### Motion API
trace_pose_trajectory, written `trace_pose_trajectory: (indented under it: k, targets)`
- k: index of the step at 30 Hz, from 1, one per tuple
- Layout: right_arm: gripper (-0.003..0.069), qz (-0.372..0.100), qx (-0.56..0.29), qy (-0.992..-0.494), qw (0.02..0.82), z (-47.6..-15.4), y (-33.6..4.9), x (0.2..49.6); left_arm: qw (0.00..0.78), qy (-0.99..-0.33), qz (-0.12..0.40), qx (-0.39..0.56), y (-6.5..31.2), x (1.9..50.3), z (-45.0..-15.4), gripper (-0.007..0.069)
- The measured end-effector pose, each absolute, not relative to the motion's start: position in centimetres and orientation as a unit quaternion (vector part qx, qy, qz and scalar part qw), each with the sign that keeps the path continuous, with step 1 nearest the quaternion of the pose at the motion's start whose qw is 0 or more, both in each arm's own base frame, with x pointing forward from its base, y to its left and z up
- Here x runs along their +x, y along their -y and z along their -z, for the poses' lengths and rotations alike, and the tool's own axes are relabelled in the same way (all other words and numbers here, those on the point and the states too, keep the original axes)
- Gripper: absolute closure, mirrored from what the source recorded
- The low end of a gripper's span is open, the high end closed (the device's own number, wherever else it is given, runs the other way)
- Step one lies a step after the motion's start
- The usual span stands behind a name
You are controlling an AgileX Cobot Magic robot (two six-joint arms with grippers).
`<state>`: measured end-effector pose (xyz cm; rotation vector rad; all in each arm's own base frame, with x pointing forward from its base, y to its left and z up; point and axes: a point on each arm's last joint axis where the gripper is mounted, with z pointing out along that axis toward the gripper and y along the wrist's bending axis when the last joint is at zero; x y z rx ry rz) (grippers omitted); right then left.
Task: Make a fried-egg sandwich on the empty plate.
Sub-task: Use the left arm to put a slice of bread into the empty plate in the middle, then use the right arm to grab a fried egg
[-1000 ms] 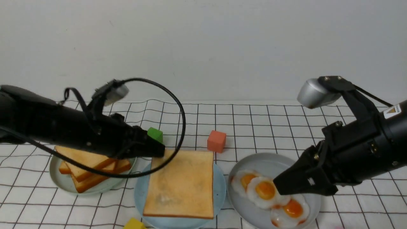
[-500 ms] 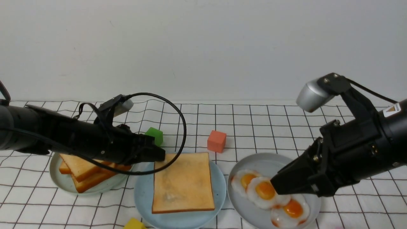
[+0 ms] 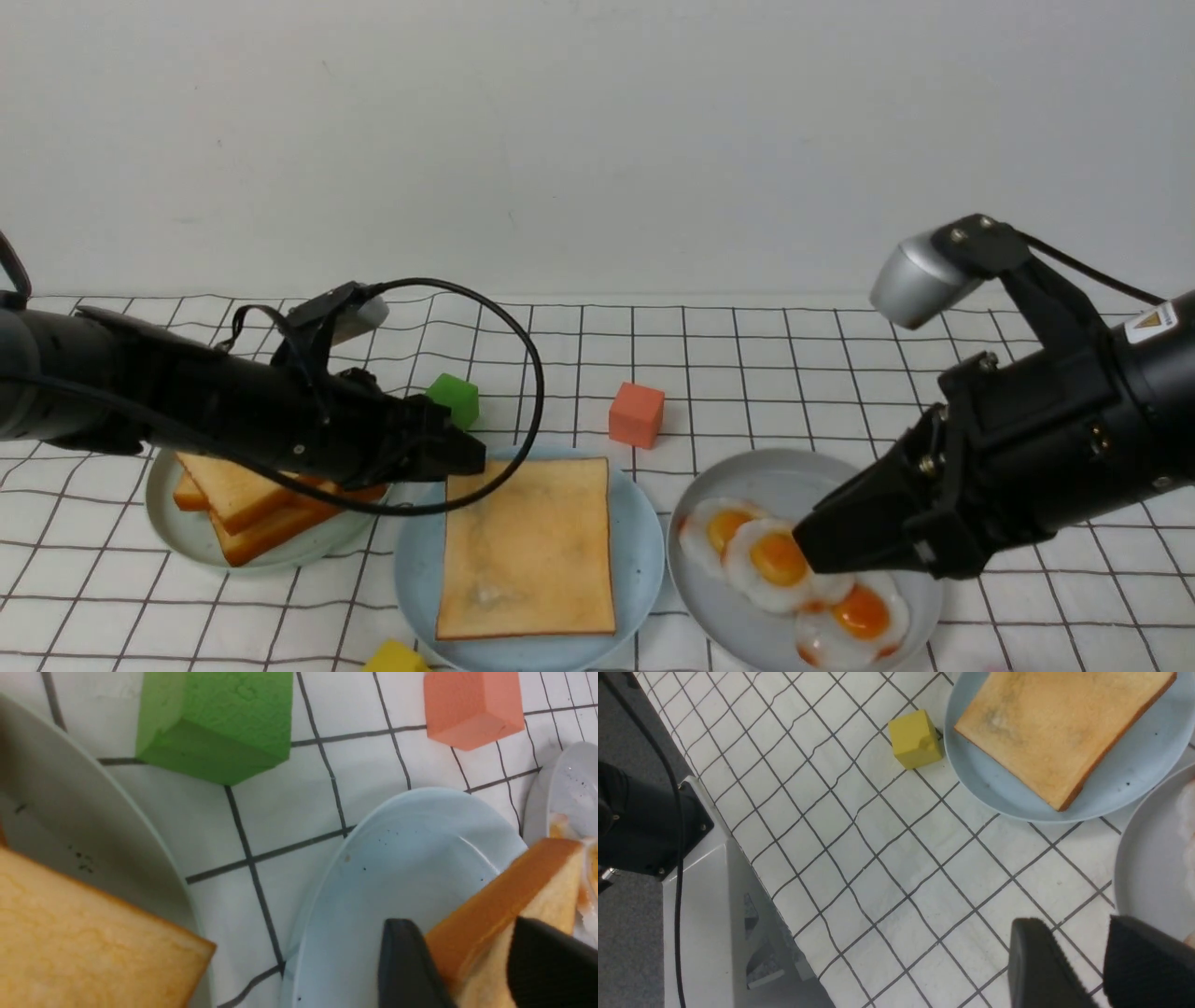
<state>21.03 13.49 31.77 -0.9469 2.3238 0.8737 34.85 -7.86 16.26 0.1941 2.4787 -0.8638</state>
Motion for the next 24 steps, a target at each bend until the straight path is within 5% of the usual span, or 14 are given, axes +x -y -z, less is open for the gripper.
trace_pose_trajectory:
  k: [7,13,19,24]
  targets:
    - [0.0418,-0.321,-0.334,-0.848,0.257,-31.9,-13.6,21.3,0.272,-0.918,0.281,0.062,7.2,34.5,-19.5,0.0136]
    - [0.0418,-0.280,-0.302,-0.867,0.279,-31.8,-13.0,22.2,0.326,-0.912,0.226,0.106,7.8,31.7,-27.5,0.0146]
    - [0.0418,-0.185,-0.246,-0.911,0.275,-31.3,-11.7,24.2,0.362,-0.878,0.218,0.224,12.7,24.2,-33.1,0.0341]
    - [0.0418,-0.115,-0.266,-0.924,0.251,-29.9,-11.2,25.9,0.333,-0.886,0.223,0.235,13.8,20.3,-32.5,0.0553]
